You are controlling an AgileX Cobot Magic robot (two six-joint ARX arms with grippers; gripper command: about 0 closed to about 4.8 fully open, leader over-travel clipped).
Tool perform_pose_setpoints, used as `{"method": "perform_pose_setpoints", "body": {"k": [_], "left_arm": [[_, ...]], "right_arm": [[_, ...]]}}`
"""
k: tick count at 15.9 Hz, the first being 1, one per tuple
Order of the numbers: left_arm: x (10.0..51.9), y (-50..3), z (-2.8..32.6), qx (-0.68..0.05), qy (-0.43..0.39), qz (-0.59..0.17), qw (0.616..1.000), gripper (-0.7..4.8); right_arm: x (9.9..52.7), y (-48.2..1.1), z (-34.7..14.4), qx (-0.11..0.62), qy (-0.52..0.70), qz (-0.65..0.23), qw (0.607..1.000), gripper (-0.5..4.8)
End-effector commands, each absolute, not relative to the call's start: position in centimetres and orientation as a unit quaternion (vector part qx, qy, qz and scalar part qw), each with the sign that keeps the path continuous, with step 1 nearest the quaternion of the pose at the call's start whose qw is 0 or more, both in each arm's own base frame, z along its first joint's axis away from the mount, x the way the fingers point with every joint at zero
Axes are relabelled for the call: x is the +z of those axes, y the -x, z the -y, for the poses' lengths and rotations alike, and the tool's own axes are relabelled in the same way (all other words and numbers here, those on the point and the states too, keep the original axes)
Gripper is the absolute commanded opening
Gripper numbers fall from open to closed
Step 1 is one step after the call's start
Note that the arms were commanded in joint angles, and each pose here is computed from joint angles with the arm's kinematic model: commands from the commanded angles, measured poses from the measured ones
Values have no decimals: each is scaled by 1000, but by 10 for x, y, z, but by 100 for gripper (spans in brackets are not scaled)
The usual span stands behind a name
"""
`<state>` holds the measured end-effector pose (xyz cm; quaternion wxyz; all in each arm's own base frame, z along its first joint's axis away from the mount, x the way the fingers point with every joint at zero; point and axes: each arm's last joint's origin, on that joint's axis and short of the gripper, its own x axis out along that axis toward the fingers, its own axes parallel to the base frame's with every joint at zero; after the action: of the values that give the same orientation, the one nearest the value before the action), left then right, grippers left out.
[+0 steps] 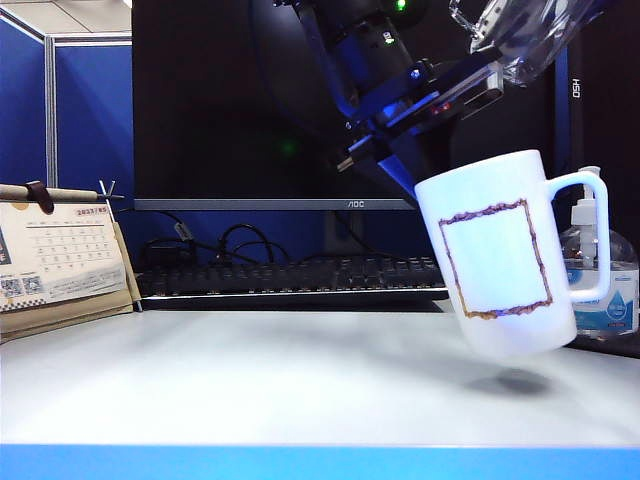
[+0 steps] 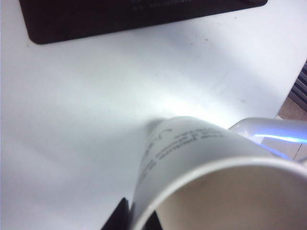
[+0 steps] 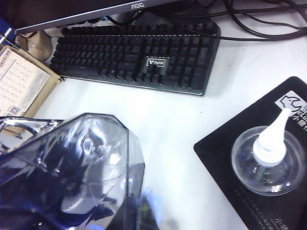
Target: Swap the positions of the transparent plastic cup and the white ceramic cup.
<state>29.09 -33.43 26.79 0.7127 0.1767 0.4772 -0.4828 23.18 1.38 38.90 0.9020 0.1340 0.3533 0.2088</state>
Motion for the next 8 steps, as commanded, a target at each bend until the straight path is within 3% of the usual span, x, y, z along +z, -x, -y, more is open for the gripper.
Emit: {"method": "perform_pose_setpoints", "body": {"k": [1, 8], "left_arm": [[282, -286, 344, -503, -180, -429, 728, -6], [256, -285, 353, -498, -229, -449, 706, -6]], "right_arm": [[392, -232, -14, 216, -128, -339, 907, -5], [404, -240, -13, 191, -132, -274, 933, -5]]}}
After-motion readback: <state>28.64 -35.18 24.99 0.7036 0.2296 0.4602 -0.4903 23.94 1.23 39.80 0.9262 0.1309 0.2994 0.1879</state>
